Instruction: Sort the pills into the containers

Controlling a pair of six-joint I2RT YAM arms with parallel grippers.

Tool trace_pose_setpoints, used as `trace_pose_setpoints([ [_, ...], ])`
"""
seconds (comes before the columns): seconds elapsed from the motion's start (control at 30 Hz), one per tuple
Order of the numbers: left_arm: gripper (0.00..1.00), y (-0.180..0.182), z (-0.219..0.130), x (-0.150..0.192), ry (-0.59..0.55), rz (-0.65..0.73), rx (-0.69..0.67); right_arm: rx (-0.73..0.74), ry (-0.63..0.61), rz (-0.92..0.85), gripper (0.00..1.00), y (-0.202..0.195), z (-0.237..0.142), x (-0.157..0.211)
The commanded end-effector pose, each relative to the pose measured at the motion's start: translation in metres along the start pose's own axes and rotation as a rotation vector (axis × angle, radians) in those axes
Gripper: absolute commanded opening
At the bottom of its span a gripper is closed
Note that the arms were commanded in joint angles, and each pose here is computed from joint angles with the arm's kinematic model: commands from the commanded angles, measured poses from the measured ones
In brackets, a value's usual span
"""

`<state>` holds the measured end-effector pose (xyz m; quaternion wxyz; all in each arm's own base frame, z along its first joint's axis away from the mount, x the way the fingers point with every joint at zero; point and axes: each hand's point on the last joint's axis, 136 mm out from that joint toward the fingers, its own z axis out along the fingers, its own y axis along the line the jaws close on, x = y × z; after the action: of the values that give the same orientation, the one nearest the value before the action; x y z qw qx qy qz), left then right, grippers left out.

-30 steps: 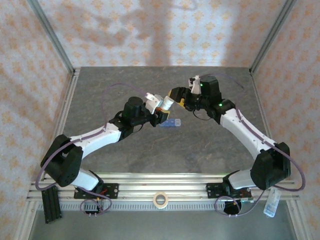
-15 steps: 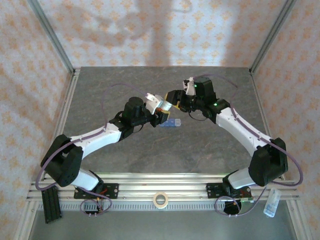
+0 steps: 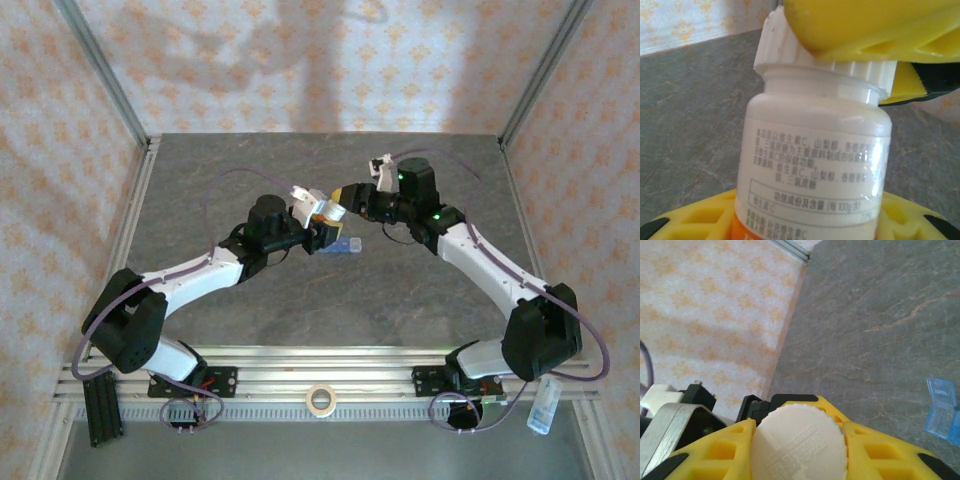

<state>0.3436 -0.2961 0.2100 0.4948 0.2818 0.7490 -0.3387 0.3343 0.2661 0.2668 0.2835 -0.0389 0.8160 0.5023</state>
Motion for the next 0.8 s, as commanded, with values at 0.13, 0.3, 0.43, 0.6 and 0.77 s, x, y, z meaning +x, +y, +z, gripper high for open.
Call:
trace_pose_setpoints([
  [0.13, 0.00, -0.002, -0.010, -0.035, -0.123, -0.005, 0.022, -0.087, -0.002, -0.112, 0.35, 0.018, -0.010, -0.001],
  [0.3, 0.00, -0.005, -0.007, -0.033, -0.119, -0.015, 0.042, -0.069, 0.012, -0.226, 0.34, 0.024, -0.017, 0.000],
  [0.43, 0.00, -0.004, -0.005, -0.033, -0.119, -0.015, 0.045, -0.039, 0.049, -0.231, 0.40, 0.019, -0.015, 0.003],
  [0.6, 0.00, -0.004, -0.003, -0.033, -0.117, -0.015, 0.046, -0.014, 0.041, -0.217, 0.53, 0.012, -0.014, 0.003],
  [0.77, 0.00, -0.002, -0.003, -0.033, -0.113, -0.010, 0.041, 0.010, 0.037, -0.204, 0.64, 0.008, -0.016, 0.004],
])
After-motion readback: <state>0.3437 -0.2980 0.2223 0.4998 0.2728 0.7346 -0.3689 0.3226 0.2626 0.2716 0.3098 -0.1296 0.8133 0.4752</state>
